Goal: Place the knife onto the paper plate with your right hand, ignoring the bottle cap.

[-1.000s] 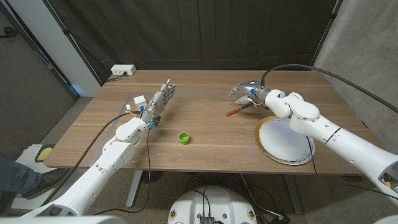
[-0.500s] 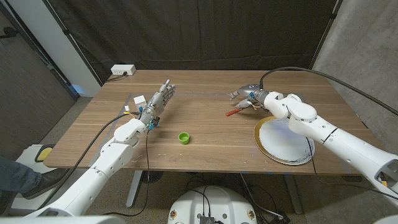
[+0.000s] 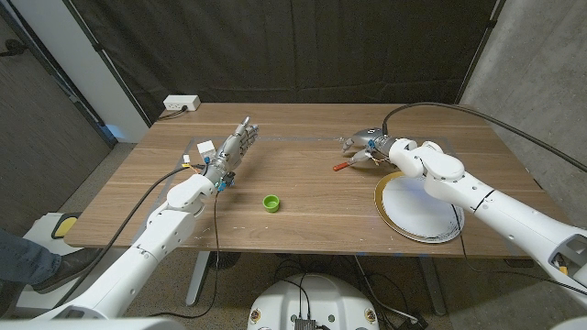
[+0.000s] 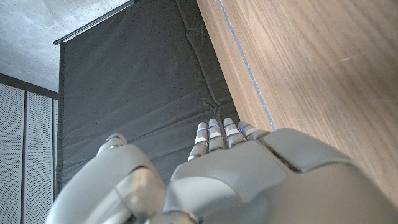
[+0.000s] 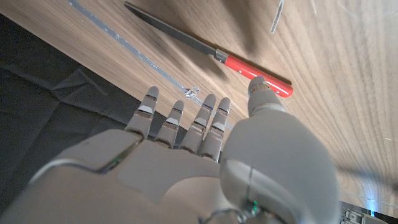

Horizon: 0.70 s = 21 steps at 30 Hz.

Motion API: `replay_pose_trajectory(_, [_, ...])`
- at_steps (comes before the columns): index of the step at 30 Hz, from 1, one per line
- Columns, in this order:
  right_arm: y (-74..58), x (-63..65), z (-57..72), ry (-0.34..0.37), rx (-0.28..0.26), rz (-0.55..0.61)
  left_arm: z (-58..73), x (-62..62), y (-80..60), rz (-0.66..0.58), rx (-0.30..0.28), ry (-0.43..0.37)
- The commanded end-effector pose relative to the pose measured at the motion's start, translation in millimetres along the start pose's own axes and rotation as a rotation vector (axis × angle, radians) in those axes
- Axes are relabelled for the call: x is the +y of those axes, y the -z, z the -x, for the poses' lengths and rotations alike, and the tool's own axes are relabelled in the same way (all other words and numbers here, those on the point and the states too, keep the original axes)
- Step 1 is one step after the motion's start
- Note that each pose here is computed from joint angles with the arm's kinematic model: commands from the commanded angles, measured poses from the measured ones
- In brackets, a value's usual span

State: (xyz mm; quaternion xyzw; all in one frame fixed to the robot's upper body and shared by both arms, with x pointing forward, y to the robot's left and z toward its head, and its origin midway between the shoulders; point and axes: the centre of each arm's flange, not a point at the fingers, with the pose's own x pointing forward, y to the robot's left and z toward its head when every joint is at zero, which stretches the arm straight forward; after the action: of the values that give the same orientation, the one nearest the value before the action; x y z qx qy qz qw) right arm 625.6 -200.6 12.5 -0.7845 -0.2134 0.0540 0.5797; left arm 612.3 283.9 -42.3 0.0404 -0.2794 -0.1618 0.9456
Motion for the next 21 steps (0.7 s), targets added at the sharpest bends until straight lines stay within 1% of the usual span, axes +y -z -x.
replay_pose_trajectory(1, [-2.0, 11.9, -3.2, 0.006, -0.008, 0.025, -0.8, 2.6, -1.3, -0.006, 0.005, 0.005])
replay_pose_trajectory(7, [-1.1, 20.6, -7.6, -0.001, -0.013, 0.048, -0.6, 3.9, -3.1, -0.013, 0.015, 0.011])
replay_pose_trajectory(12, [-0.6, 24.4, -7.3, -0.01, -0.019, 0.044, 2.2, 8.0, -4.8, -0.017, 0.014, -0.003])
replay_pose_trajectory(16, [-0.8, 26.1, -7.6, -0.015, -0.023, 0.048, 3.2, 8.7, -3.4, -0.009, 0.012, -0.011])
replay_pose_trajectory(19, [0.1, 27.3, -8.1, -0.004, -0.013, 0.052, 2.7, 7.2, -1.4, -0.003, 0.012, -0.008])
replay_pose_trajectory(21, [1.4, 30.8, -7.3, 0.016, -0.002, 0.072, 2.5, 6.2, 0.4, 0.002, 0.013, -0.008])
